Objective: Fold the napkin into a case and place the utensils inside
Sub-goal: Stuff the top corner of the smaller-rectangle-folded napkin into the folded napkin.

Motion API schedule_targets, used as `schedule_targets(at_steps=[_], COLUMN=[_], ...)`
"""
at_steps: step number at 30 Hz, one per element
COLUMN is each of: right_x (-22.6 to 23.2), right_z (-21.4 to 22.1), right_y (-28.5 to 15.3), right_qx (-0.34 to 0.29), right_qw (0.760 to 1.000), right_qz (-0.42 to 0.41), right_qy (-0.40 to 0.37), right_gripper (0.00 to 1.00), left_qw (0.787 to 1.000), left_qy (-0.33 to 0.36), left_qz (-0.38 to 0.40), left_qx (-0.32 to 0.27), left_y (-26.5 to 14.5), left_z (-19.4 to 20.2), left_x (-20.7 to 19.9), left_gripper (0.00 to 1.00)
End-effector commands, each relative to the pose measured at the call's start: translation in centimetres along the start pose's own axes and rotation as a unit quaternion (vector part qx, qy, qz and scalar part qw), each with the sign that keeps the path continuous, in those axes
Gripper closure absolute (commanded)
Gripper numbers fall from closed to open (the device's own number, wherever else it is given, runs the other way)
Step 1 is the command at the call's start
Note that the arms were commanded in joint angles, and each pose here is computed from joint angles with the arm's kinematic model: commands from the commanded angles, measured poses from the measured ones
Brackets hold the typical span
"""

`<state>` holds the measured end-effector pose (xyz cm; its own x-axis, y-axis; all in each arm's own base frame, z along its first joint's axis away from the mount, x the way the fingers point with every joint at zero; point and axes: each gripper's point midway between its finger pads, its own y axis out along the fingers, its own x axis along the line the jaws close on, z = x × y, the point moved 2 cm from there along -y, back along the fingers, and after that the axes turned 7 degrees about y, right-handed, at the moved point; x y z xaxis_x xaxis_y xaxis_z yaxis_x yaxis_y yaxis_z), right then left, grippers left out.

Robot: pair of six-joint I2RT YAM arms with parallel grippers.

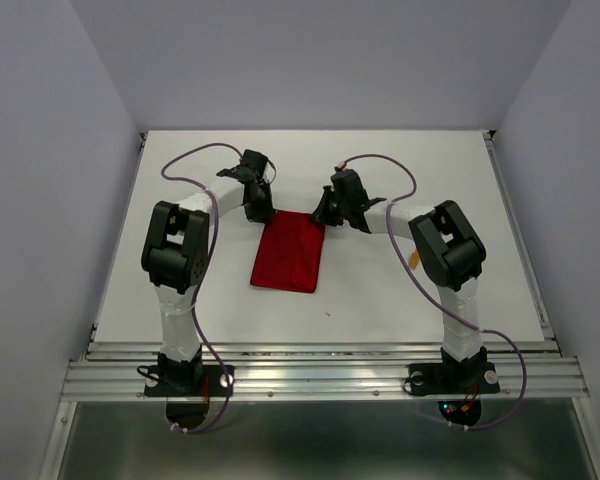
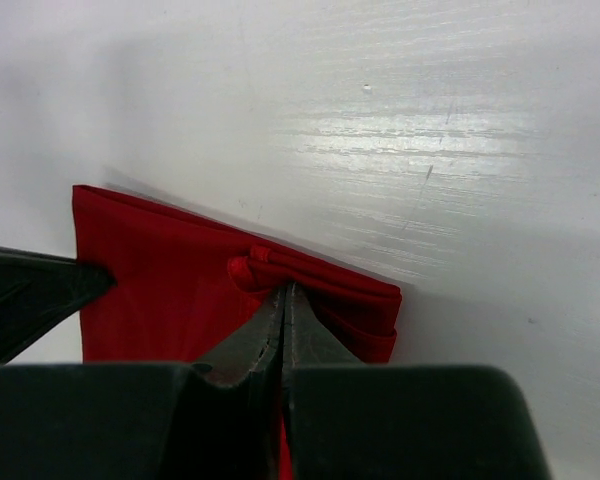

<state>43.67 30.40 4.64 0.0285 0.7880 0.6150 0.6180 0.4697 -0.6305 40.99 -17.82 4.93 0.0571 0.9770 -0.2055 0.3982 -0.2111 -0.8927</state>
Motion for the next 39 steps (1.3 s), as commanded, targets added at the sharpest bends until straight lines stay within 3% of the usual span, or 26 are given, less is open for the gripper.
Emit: schedule_targets(at_steps=[1,11,21,28,33,36,37,39], right_x=[-1.5,-1.4,-1.6,-1.7,-1.8,-1.6,-1.6,-1.6], right_z=[-0.1,-0.2,-0.3,-0.1,-0.1,-0.1,-0.1,-0.1], right_y=[-0.2,0.0,0.2,0.2,0.0,-0.1,-0.1,-0.2], right_qx=[-0.009,-0.012,-0.015,-0.013,-0.013,-0.013,-0.013,-0.013], right_qw=[0.999,0.999,0.998,0.998,0.998,0.998,0.998,0.998], right_qz=[0.034,0.037,0.047,0.048,0.048,0.046,0.046,0.045], right_qy=[0.008,0.024,0.037,0.041,0.041,0.039,0.039,0.039], right_gripper=[0.99,0.99,0.99,0.99,0.99,0.99,0.99,0.99], left_qw=[0.997,0.992,0.986,0.985,0.993,0.996,0.997,0.998], left_qy=[-0.002,0.002,0.026,0.029,0.022,0.010,0.001,-0.012], left_qz=[0.053,0.113,0.162,0.166,0.112,0.074,0.062,0.034], left_qx=[-0.057,-0.051,-0.034,-0.024,-0.031,-0.045,-0.050,-0.054], left_y=[-5.2,-5.9,-5.1,-4.5,-4.3,-4.8,-5.1,-5.1], left_z=[-3.0,-2.8,-2.1,-1.7,-1.9,-2.6,-2.8,-2.6], left_x=[-2.4,-5.0,-10.3,-11.5,-9.7,-7.9,-6.9,-5.1], left_gripper=[1.00,1.00,1.00,1.00,1.00,0.75,0.53,0.35])
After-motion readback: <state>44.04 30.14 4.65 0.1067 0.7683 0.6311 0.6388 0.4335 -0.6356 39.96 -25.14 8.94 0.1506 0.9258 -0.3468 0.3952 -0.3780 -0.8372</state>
